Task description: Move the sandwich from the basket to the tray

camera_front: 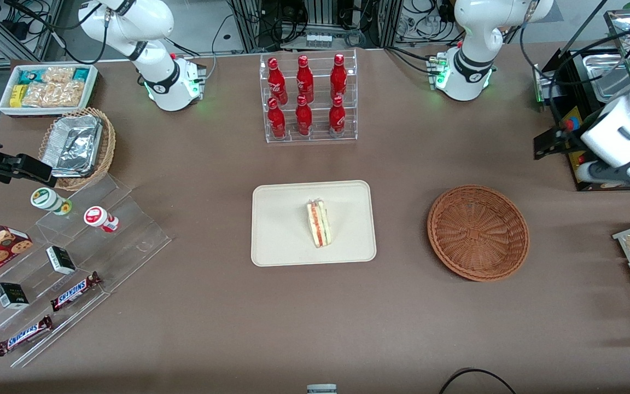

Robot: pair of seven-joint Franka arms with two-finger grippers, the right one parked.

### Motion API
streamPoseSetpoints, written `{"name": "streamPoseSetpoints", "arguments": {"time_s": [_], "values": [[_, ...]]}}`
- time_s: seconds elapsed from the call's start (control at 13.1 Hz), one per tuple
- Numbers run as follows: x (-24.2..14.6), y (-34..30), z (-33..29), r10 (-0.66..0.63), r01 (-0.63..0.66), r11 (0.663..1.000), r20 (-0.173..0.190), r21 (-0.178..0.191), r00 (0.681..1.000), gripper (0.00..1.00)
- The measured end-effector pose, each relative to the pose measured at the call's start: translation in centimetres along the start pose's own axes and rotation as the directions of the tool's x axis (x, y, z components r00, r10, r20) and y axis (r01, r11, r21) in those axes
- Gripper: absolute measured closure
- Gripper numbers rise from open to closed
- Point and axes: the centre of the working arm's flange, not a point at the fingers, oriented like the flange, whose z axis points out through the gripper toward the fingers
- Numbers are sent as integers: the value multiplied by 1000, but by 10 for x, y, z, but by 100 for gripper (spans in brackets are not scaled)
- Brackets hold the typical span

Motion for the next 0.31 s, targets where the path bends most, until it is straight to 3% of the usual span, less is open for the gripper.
{"name": "streamPoseSetpoints", "arguments": {"time_s": [0.15, 0.31], "values": [[-13, 0, -15, -2, 3, 1000, -26, 28, 1000, 0], [-17, -4, -20, -11, 12, 999, -35, 34, 999, 0]]}}
